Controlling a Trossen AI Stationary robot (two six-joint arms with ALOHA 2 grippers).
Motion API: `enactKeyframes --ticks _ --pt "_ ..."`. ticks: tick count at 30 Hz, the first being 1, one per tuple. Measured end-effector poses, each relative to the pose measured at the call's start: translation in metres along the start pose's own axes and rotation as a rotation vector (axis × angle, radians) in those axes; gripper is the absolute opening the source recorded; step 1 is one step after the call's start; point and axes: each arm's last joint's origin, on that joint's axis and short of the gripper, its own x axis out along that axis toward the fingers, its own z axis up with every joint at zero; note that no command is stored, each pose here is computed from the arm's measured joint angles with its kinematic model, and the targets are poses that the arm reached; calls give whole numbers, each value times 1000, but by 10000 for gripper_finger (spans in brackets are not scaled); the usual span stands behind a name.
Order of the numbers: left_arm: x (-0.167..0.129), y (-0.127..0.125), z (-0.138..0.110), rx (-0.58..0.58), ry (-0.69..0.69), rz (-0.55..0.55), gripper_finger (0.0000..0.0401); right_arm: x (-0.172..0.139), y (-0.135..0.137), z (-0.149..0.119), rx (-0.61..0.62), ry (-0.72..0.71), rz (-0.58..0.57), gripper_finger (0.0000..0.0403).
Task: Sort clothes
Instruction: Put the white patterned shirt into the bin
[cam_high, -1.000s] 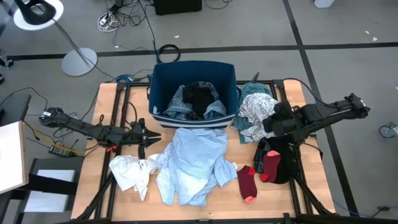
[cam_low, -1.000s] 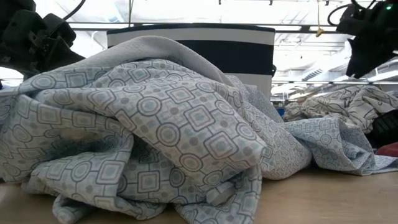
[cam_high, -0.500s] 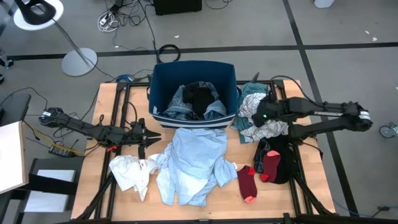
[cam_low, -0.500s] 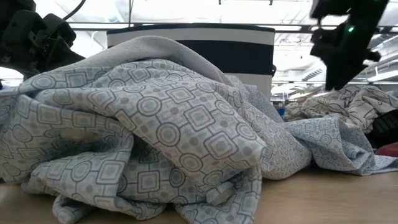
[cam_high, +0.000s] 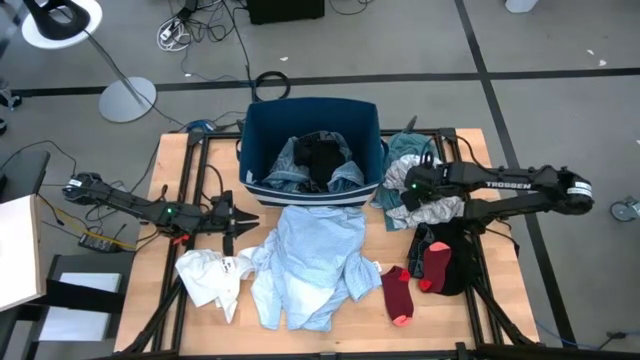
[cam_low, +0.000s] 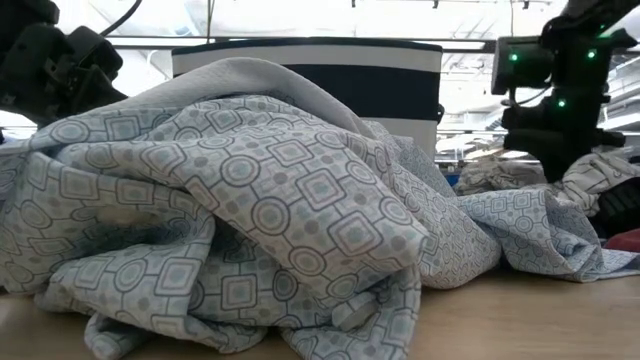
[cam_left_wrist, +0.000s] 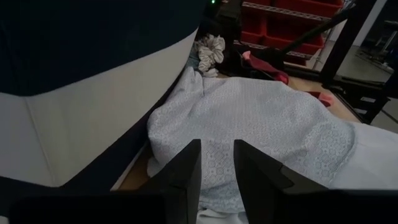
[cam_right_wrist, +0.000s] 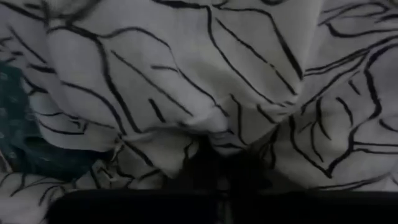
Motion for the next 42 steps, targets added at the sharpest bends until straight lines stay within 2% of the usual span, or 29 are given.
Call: enactKeyframes --ticks 3,7,20,25,30,36,42 --pt "0 0 -1 3 6 1 99 -8 3 1 -4 -7 28 12" --pt "0 0 -1 -10 11 1 99 -36 7 9 -7 -71 88 5" --pt "0 1 -5 -9 44 11 98 -168 16 37 -29 -429 303 1" --pt "0 1 -5 -9 45 12 99 -212 21 50 -54 -587 346 1" --pt "0 1 -5 -9 45 12 99 -253 35 73 -101 -752 386 1" --pt "0 1 -5 -6 52 14 99 -300 57 112 -132 -1020 424 0" --pt "0 2 -6 -3 56 15 99 -320 88 160 -141 -1255 447 0"
